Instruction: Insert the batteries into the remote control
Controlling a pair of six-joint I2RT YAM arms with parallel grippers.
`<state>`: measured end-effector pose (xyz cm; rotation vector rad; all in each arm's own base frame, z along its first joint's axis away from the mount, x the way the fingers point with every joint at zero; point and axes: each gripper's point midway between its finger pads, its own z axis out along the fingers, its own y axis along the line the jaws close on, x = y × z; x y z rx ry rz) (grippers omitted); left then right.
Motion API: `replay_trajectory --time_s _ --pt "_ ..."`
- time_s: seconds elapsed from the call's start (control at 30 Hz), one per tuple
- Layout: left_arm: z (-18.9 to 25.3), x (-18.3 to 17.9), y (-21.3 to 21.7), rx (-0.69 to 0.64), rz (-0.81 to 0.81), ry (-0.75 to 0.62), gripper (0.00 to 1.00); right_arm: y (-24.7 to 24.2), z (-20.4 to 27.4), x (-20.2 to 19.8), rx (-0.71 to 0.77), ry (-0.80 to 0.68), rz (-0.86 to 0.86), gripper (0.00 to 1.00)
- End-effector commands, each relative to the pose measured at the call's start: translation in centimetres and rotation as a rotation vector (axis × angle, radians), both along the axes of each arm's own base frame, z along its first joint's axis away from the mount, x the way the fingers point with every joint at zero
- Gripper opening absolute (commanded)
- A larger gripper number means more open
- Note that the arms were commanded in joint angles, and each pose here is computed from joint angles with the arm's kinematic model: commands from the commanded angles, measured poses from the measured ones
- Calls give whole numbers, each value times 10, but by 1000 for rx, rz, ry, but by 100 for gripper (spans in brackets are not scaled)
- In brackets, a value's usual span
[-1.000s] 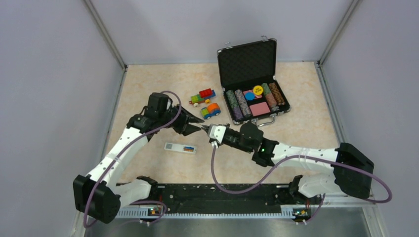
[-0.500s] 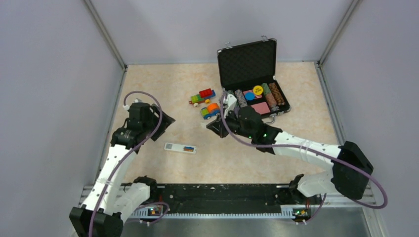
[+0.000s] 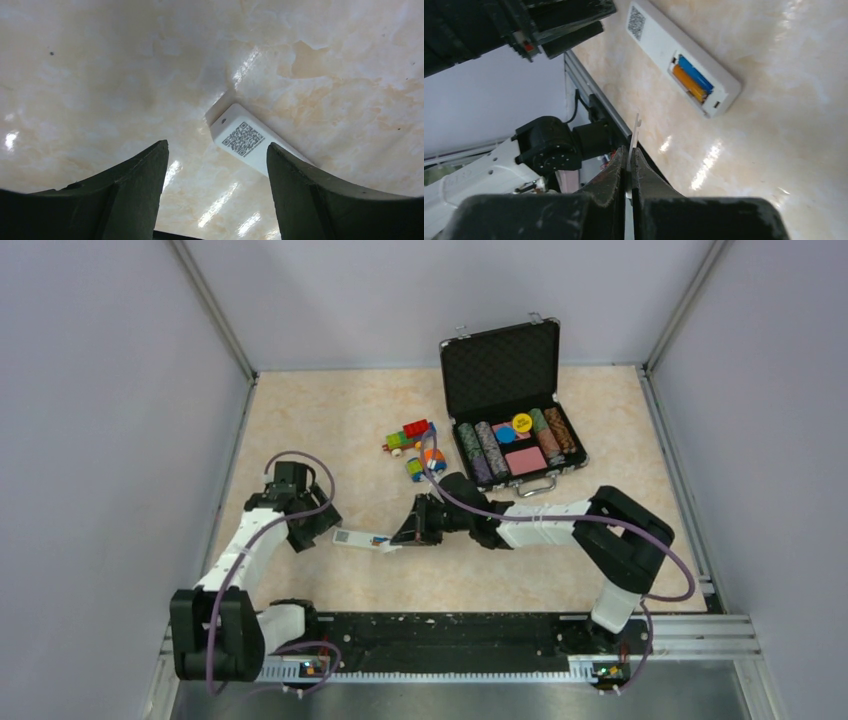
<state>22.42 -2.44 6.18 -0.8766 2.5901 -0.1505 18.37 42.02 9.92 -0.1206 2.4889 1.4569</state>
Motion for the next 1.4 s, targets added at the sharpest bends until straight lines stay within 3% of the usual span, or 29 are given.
replay_trajectory --time_s 0.0,0.27,0.63,1.1,1.37 --pt "-11 25 -13 -74 -30 -53 76 29 37 6 167 26 -14 0" --pt "-23 29 -17 -108 -11 -52 72 38 16 13 163 101 -23 0" --pt "-5 21 -12 -102 56 -114 69 36 -2 27 228 137 -152 0" --pt "9 18 -51 -328 40 -107 70 30 -32 34 149 145 -196 0" --pt "1 16 -54 -352 48 -75 70 30 -43 34 136 164 -202 0"
